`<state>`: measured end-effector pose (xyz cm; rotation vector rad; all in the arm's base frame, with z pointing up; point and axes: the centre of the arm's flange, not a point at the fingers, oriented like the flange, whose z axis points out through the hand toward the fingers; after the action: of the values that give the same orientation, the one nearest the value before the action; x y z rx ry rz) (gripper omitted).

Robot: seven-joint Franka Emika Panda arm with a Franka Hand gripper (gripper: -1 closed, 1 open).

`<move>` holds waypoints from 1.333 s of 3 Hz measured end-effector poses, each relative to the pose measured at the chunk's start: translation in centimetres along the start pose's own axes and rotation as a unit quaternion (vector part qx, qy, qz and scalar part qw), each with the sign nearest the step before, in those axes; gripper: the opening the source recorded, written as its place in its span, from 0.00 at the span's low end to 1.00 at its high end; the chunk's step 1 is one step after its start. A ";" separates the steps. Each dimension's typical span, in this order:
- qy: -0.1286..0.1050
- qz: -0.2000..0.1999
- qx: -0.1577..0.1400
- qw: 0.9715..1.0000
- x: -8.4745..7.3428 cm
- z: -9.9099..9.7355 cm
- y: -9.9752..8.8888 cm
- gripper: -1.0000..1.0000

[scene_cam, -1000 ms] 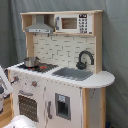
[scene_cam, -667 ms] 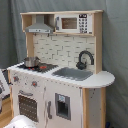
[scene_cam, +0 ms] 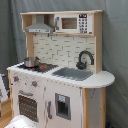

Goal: Play with the kitchen

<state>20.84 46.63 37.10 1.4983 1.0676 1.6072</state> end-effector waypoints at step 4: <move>-0.068 0.112 0.007 0.991 -5.9 2.0 -6.8 1.00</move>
<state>23.13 44.42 28.43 1.7612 0.8609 1.6233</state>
